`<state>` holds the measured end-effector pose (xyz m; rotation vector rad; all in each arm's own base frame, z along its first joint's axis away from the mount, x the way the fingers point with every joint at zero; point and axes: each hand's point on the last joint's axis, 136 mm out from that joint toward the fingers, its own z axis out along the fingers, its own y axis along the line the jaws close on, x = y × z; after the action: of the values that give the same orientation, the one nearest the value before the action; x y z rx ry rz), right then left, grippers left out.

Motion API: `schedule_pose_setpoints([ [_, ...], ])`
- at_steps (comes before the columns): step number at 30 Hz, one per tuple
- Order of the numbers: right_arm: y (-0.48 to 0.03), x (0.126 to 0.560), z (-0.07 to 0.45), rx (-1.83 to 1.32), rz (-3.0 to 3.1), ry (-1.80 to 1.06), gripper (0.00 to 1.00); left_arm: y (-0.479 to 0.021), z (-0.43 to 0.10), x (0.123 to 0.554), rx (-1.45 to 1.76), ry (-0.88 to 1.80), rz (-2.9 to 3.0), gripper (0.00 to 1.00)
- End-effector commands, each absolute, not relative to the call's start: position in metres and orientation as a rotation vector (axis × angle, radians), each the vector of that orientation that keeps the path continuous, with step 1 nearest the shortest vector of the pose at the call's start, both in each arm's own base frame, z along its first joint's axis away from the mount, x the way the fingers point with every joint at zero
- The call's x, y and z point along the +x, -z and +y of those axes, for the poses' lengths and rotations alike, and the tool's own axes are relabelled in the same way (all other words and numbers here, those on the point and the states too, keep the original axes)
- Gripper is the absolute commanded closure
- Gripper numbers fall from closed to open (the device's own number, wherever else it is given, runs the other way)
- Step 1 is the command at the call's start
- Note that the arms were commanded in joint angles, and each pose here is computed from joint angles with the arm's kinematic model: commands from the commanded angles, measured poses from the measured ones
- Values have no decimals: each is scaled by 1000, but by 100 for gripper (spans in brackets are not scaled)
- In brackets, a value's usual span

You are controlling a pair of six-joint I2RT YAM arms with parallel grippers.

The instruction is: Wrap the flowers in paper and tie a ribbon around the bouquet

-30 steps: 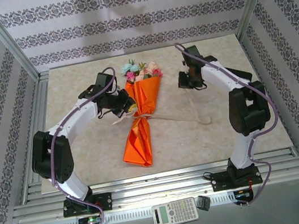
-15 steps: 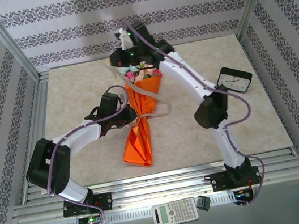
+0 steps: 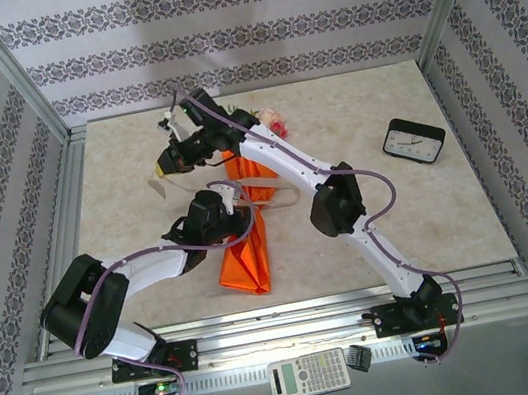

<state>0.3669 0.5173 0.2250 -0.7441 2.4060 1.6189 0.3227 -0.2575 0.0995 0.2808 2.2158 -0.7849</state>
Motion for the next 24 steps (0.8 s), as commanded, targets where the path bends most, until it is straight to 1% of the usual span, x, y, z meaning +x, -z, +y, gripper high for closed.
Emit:
schedule_pose_setpoints([
  [1, -213, 319, 527, -940, 2426, -1730, 100, -122, -261, 334, 336, 750, 2085, 100],
  [3, -200, 298, 528, -1006, 2466, -1732, 100, -123, -261, 334, 339, 753, 2080, 100],
  [6, -184, 281, 522, -1046, 2518, -1713, 100, -123, -262, 334, 342, 759, 2079, 100],
  [7, -181, 279, 520, -1049, 2528, -1713, 96, -123, -262, 333, 343, 762, 2080, 100],
  [9, -181, 278, 515, -1068, 2528, -1681, 73, -123, -263, 332, 337, 771, 2084, 100],
  [10, -181, 281, 513, -1067, 2527, -1638, 66, -122, -262, 332, 332, 775, 2088, 100],
  [11, -185, 285, 510, -1057, 2520, -1599, 61, -122, -263, 331, 330, 779, 2092, 100],
  [13, -199, 299, 505, -1008, 2495, -1564, 56, -121, -263, 330, 327, 787, 2100, 100],
  [16, -222, 319, 498, -945, 2451, -1519, 53, -124, -264, 330, 321, 798, 2107, 100],
  [19, -240, 343, 484, -847, 2435, -1414, 53, -126, -265, 329, 308, 810, 2125, 100],
  [22, -256, 375, 455, -672, 2426, -1224, 52, -135, -265, 331, 267, 836, 2143, 100],
  [24, -264, 396, 422, -497, 2417, -1030, 51, -140, -260, 334, 204, 864, 2182, 100],
])
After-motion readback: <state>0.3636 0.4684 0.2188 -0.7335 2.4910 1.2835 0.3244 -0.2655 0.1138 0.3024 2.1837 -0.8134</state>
